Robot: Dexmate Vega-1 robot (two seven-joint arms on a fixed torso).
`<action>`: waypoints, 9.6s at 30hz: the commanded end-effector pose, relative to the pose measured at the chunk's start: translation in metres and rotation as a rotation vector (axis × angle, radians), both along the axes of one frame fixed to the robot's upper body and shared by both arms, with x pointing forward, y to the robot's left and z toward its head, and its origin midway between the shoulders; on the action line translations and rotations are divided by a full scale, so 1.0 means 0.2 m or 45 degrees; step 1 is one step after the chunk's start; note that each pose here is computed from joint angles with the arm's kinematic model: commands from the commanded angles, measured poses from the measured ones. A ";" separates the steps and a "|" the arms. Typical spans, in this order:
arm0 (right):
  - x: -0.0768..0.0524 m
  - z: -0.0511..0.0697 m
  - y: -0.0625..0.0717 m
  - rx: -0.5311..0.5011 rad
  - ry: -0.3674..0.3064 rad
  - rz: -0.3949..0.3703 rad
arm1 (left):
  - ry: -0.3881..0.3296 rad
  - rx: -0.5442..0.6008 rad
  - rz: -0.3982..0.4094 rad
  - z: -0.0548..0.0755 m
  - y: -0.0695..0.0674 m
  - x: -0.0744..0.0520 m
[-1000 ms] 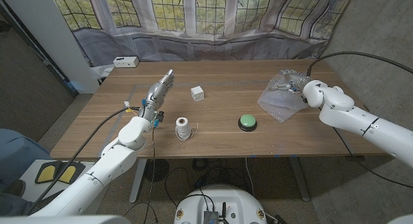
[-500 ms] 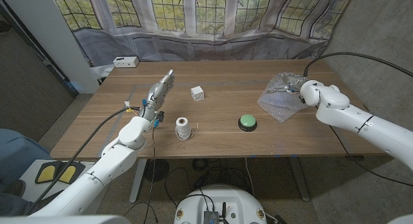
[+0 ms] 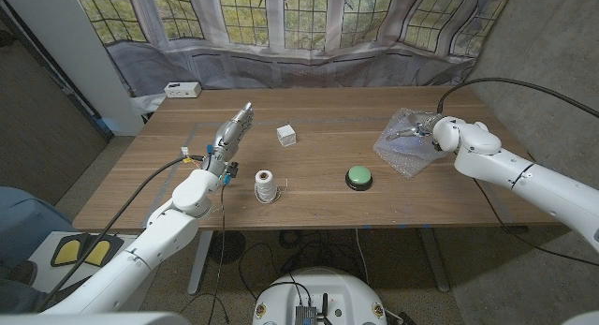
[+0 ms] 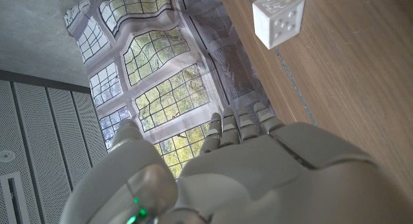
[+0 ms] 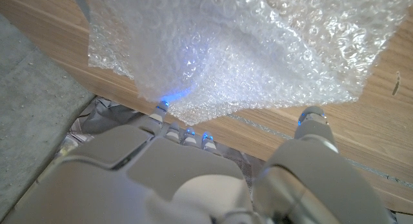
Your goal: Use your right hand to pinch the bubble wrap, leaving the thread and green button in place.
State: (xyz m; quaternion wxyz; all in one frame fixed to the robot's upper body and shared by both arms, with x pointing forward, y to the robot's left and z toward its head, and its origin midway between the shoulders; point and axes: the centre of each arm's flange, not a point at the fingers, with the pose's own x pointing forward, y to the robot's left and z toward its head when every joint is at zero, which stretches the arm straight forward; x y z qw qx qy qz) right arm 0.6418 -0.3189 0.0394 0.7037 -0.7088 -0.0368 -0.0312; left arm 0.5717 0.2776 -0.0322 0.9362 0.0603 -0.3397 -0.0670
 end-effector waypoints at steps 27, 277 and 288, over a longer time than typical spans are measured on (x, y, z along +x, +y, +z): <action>0.11 -0.12 -0.05 0.017 0.208 -0.077 | 0.002 -0.003 0.001 -0.01 -0.01 -0.01; -0.56 0.09 0.24 0.203 -0.864 0.250 | 0.038 -0.009 -0.034 -0.04 -0.04 0.02; -0.56 0.10 0.24 0.224 -0.874 0.251 | 0.039 -0.012 -0.033 -0.05 -0.04 0.02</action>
